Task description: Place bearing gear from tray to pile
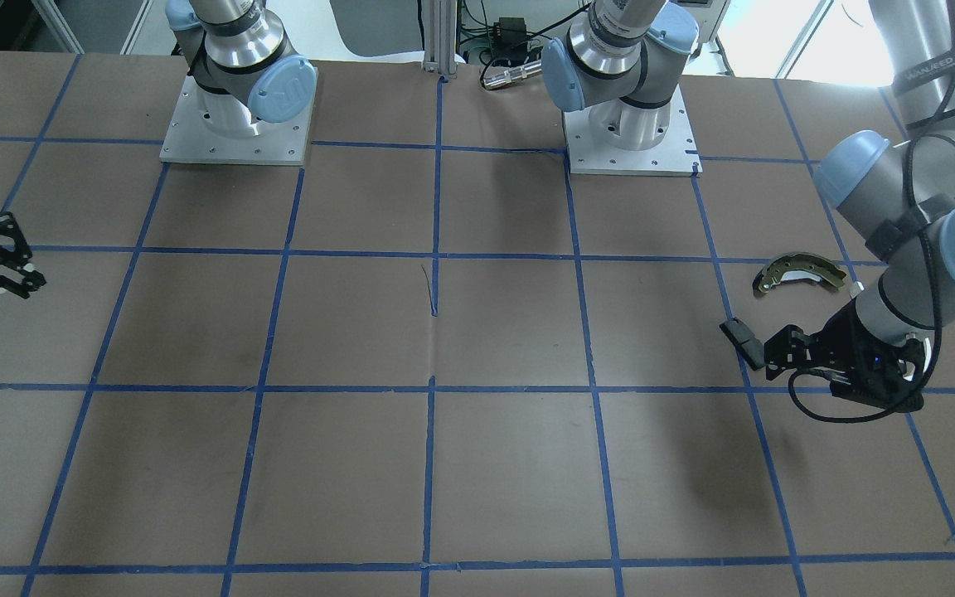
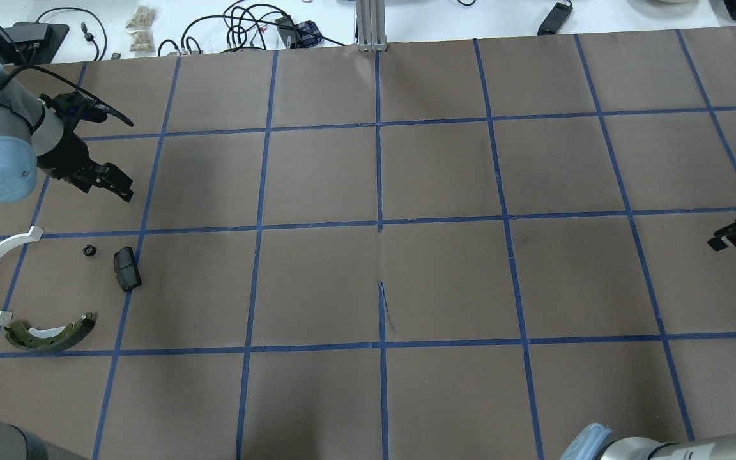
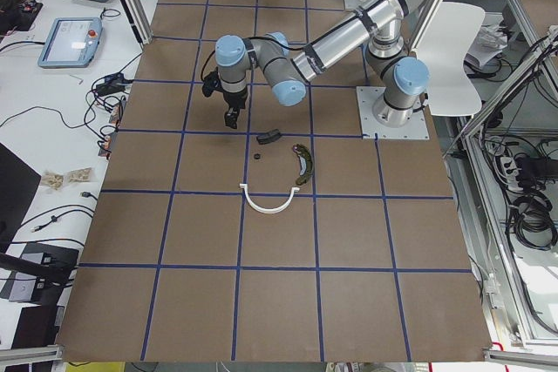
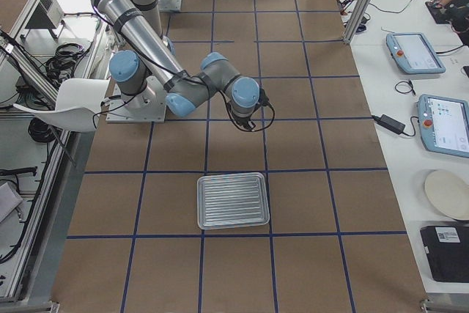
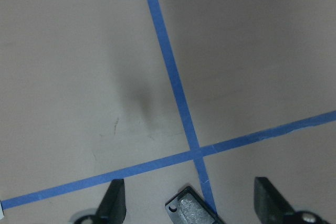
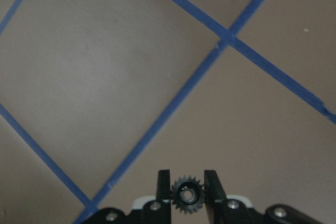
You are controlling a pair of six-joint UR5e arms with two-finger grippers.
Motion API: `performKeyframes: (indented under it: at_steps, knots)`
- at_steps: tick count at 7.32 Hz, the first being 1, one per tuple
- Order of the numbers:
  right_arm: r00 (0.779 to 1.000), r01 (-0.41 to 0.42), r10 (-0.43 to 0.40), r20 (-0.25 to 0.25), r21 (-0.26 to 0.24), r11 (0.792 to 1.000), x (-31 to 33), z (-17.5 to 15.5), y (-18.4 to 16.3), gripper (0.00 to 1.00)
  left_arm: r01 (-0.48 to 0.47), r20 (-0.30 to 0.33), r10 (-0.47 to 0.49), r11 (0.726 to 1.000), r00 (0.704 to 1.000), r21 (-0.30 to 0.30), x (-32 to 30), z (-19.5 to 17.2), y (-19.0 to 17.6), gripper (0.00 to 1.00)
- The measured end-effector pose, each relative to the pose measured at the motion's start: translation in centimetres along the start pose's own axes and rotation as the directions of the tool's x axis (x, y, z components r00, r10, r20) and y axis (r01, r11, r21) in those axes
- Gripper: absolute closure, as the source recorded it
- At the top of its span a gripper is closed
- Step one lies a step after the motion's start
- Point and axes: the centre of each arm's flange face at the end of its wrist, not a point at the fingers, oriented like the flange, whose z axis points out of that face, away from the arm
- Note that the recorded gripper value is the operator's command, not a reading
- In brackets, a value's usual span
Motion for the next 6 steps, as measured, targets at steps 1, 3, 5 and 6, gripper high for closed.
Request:
performKeyframes:
  at_steps: [1,3,5,6]
  knots:
    - [0.997,-0.071,0.072,-0.036,0.024,0.997,-4.0,2.2,-2.5,1.00,0.000,-0.020,0.000,1.000,1.000,0.015,-0.3,-0.7,-0.9,0.00]
    - [0.972,-0.189,0.199,-0.126,0.086,0.978,-12.0,6.3,-10.2,1.00,0.001,-0.049,0.001,0.999,0.999,0.036,2.0,-2.5,-2.7,0.00]
    - [0.930,-0.323,0.345,-0.126,0.171,0.931,-19.4,11.3,-18.8,1.00,0.022,-0.064,-0.021,1.000,0.998,0.010,8.1,-3.7,-3.9,0.00]
    - [0.907,-0.385,0.409,-0.099,0.199,0.901,-22.4,13.2,-22.8,1.00,0.058,-0.073,-0.059,0.998,0.996,-0.016,10.4,-3.8,-3.9,0.02]
